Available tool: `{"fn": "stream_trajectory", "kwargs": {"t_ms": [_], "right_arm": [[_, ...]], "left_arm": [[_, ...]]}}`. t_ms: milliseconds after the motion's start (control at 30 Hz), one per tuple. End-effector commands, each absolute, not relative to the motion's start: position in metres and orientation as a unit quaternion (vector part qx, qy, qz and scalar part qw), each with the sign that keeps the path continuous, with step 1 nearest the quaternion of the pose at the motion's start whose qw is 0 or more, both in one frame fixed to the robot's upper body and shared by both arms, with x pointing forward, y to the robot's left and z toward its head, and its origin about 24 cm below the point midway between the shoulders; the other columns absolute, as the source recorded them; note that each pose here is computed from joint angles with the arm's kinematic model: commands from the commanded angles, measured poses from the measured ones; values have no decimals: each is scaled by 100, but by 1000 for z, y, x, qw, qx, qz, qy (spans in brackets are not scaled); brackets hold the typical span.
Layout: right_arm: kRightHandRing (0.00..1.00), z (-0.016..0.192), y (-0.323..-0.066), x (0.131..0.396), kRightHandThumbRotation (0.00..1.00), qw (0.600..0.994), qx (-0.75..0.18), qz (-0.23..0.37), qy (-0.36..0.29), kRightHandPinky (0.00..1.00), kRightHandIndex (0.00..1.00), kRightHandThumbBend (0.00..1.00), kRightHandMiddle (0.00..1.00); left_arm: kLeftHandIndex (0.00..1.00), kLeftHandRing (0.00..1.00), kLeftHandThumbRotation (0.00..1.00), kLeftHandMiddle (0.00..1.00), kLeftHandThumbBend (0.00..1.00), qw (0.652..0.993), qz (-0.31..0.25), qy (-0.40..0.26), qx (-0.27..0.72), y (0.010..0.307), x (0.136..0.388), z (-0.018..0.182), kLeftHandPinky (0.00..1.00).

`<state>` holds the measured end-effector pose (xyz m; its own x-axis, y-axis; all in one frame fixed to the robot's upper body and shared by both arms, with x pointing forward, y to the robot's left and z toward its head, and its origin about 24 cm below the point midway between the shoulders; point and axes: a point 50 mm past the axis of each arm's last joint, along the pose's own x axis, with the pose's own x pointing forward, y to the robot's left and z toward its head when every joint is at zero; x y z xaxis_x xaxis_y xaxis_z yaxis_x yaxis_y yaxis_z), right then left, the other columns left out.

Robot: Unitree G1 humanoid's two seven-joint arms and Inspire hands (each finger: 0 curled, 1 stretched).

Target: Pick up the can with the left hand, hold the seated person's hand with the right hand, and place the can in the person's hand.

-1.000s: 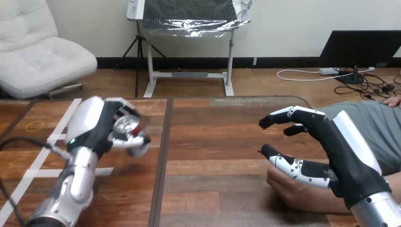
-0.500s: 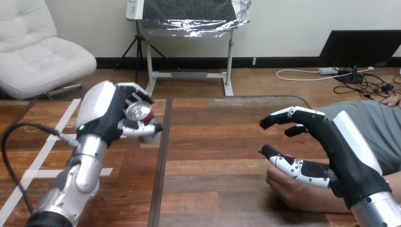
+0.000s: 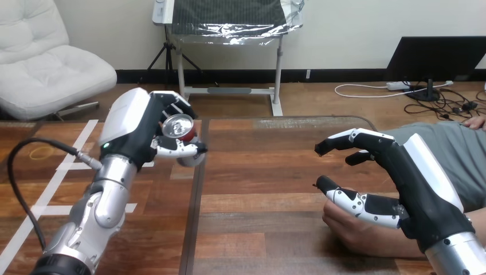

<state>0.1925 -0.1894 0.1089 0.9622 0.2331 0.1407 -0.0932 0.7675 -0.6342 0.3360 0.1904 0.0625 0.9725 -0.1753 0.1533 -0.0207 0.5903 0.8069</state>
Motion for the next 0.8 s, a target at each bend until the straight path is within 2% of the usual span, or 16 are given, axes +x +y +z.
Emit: {"fn": "stream_trajectory", "kwargs": {"t_ms": [0,333,767], "right_arm": [[78,134,-189,199,0,923,-341,72,-165,68,64,55,74],[79,136,-196,202,0,919,-355,75,-152,68,68,60,79],[81,143,-217,210,0,886,-447,85,-93,69,77,72,84]], "left_arm": [[51,45,0,50,64,887,-29,-169,430,181,344,94,40],[51,45,0,50,63,896,-39,-178,406,170,345,103,40],[50,42,0,48,63,897,-43,-193,394,154,349,112,38]]}}
